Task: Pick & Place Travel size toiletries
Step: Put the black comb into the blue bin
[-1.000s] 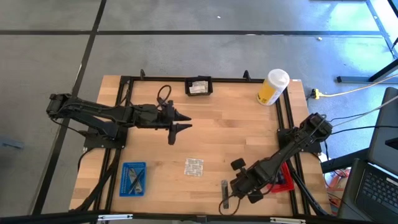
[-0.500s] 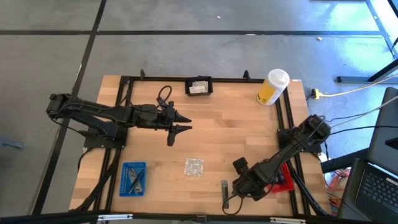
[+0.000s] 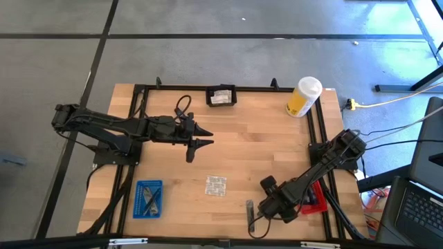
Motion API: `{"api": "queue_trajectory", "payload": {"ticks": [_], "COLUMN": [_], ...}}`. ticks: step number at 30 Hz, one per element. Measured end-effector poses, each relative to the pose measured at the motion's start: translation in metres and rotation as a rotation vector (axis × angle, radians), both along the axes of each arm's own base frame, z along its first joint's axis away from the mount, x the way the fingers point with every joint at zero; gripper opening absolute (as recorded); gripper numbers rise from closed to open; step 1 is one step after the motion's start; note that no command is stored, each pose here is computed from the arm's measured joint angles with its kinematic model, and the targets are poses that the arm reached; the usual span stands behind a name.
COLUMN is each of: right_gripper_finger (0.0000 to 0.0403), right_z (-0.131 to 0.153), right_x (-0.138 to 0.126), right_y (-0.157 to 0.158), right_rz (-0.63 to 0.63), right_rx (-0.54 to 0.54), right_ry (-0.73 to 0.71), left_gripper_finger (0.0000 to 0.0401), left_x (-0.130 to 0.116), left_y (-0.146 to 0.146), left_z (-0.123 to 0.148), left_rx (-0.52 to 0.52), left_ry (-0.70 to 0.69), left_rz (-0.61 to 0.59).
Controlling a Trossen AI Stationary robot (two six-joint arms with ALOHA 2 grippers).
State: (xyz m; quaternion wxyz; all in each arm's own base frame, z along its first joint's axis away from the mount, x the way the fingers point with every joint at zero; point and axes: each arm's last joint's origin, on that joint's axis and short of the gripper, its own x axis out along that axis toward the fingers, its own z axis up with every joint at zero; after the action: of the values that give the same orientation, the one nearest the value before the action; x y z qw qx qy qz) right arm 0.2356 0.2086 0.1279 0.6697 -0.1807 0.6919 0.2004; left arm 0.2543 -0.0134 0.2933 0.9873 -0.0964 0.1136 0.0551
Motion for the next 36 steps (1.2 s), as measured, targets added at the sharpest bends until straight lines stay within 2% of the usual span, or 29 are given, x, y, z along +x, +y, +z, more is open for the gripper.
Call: {"api": "queue_trajectory", "payload": {"ticks": [9,14,21,27,33,36], "right_gripper_finger": [0.0062,0.0012,0.0001,0.0001,0.0,0.0], "right_z": [0.0,0.002,0.011,0.03,0.05,0.059], "right_x": [-0.002,-0.001,0.001,-0.003,-0.006,-0.007], "right_y": [0.001,0.001,0.004,-0.002,-0.006,-0.009], "right_rz": [0.005,0.009,0.053,0.055,0.038,0.023], "right_rx": [0.057,0.083,0.103,0.07,0.063,0.052], "right_ry": [0.055,0.081,0.076,0.033,-0.058,-0.107], "left_gripper_finger": [0.0129,0.0129,0.0129,0.0129,0.0129,0.0129], "left_x": [0.0,0.0,0.0,0.0,0.0,0.0], "left_y": [0.0,0.0,0.0,0.0,0.0,0.0], "left_z": [0.0,0.0,0.0,0.0,0.0,0.0], "left_rx": [0.0,0.0,0.001,-0.002,-0.131,-0.142], "left_ry": [0.0,0.0,0.0,0.0,-0.012,-0.013], "left_rz": [0.0,0.0,0.006,0.008,0.039,0.041]}}
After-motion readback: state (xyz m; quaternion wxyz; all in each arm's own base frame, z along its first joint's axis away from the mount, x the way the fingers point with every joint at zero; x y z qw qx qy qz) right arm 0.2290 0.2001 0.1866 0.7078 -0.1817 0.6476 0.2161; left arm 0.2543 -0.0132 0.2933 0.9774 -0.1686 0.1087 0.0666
